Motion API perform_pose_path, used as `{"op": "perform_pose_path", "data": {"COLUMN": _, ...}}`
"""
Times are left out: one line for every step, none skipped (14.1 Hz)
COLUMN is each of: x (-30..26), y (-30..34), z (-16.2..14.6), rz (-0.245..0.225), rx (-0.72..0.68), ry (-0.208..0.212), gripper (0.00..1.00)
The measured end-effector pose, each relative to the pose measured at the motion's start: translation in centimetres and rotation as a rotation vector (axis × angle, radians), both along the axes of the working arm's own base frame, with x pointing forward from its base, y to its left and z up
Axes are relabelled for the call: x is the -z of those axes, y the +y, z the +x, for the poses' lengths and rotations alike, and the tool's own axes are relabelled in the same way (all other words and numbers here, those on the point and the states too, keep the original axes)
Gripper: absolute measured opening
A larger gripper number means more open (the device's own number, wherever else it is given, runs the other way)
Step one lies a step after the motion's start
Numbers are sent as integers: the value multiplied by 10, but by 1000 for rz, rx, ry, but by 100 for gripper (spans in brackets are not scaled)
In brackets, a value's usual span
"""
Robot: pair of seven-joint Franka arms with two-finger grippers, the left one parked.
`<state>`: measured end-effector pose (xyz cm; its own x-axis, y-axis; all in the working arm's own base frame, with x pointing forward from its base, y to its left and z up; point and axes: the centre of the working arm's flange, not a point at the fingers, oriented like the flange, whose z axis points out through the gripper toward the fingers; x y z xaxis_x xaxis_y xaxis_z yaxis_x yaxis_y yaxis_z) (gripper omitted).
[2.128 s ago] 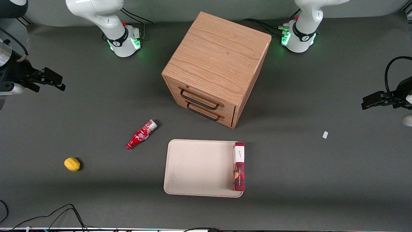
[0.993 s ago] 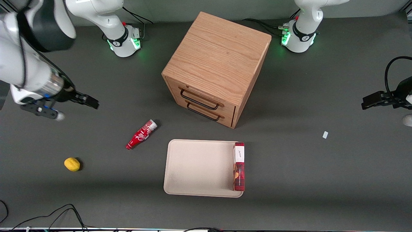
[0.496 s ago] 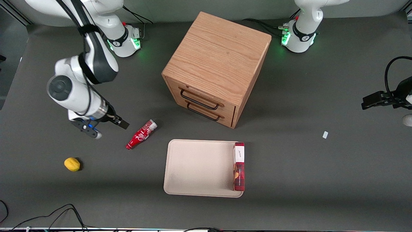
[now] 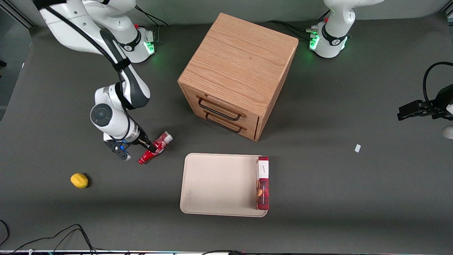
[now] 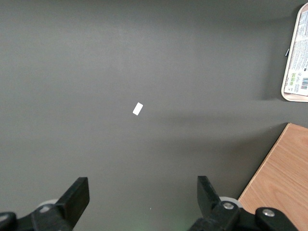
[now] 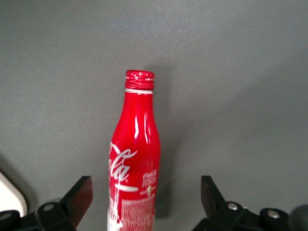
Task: Place coke bottle on tray
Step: 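Lower the right gripper and close it around the bottle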
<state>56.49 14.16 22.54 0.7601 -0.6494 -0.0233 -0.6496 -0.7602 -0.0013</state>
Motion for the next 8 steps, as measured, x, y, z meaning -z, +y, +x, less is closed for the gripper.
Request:
{"op": "perform_pose_path", "data": {"x": 8, "y": 1, "z": 0, "rz": 2, "rx": 2, "ry": -3, "gripper": 100}}
{"op": "perform_pose_path", "data": {"x": 15, "y": 4, "z": 0, "rz": 5, "rx": 2, "ry": -5, "gripper": 100}}
{"op": "perform_pose_path", "data": {"x": 20, "y": 6, "z": -1, "rz": 8, "rx": 6, "ry": -9, "gripper": 100}}
{"op": "perform_pose_path", "data": {"x": 25, "y": 8, "z": -1, "rz": 10, "rx": 11, "ry": -14, "gripper": 100}}
{"op": "perform_pose_path", "data": {"x": 30, "y": 9, "z": -1, "rz": 12, "rx": 14, "ry": -16, "gripper": 100}}
{"op": "perform_pose_path", "data": {"x": 34, "y": 10, "z": -1, "rz": 13, "rx": 16, "ry": -17, "gripper": 100}}
{"op": "perform_pose_path", "data": {"x": 37, "y": 11, "z": -2, "rz": 14, "rx": 16, "ry": -18, "gripper": 100}}
{"op": "perform_pose_path", "data": {"x": 39, "y": 11, "z": -2, "rz": 15, "rx": 16, "ry": -18, "gripper": 100}}
